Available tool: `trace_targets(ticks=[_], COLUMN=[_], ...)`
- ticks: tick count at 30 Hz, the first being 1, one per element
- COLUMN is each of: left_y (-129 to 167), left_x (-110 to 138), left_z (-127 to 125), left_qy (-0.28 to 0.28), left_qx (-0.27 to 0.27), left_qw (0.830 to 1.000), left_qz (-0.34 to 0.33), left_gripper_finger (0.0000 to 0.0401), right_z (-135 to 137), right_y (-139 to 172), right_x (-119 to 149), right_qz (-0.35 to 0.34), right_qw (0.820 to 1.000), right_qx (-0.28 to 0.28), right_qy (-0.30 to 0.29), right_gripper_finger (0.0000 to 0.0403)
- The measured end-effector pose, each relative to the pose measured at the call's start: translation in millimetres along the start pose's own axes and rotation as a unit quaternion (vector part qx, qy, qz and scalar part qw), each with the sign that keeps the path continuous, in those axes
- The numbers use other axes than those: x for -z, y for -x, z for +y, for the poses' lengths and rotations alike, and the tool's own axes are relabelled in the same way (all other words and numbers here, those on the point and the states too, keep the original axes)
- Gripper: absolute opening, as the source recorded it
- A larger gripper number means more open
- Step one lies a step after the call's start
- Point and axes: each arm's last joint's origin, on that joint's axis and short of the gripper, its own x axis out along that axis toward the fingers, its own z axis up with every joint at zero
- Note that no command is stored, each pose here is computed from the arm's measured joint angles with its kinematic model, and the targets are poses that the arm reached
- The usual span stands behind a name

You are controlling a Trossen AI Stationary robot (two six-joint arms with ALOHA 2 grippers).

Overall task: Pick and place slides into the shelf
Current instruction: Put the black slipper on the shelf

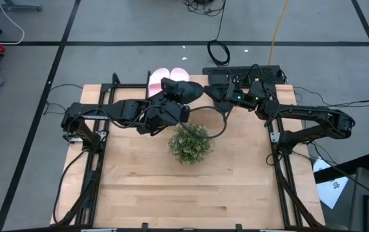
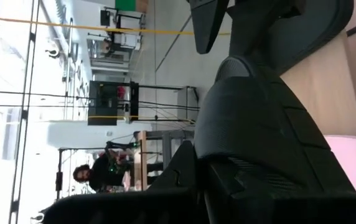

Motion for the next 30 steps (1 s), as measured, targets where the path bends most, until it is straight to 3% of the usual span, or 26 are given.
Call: trace_targets(ticks=[20, 24, 30], left_y=[-6, -8, -7], left_x=[-2, -3, -4], left_z=[6, 8, 7], left_qy=[0.029, 0.04, 0.043], left_qx=[0.012, 0.014, 0.021], left_qw=[0.999, 0.998, 0.997], left_qz=[-0.041, -0.05, -0.063], left_gripper_finger=[0.0, 0.0, 0.0], right_z=[2, 3, 2], right_y=[-1, -1, -2], right_x=[6, 9, 12], right_qz=[0.015, 0.02, 0.019], right_qw=[0.999, 0.999, 1.0], right_qx=[-0.006, -0.005, -0.002], right_qy=[-0.037, -0.037, -0.011], right_gripper_finger=[0.0193, 0.0161, 0.0065])
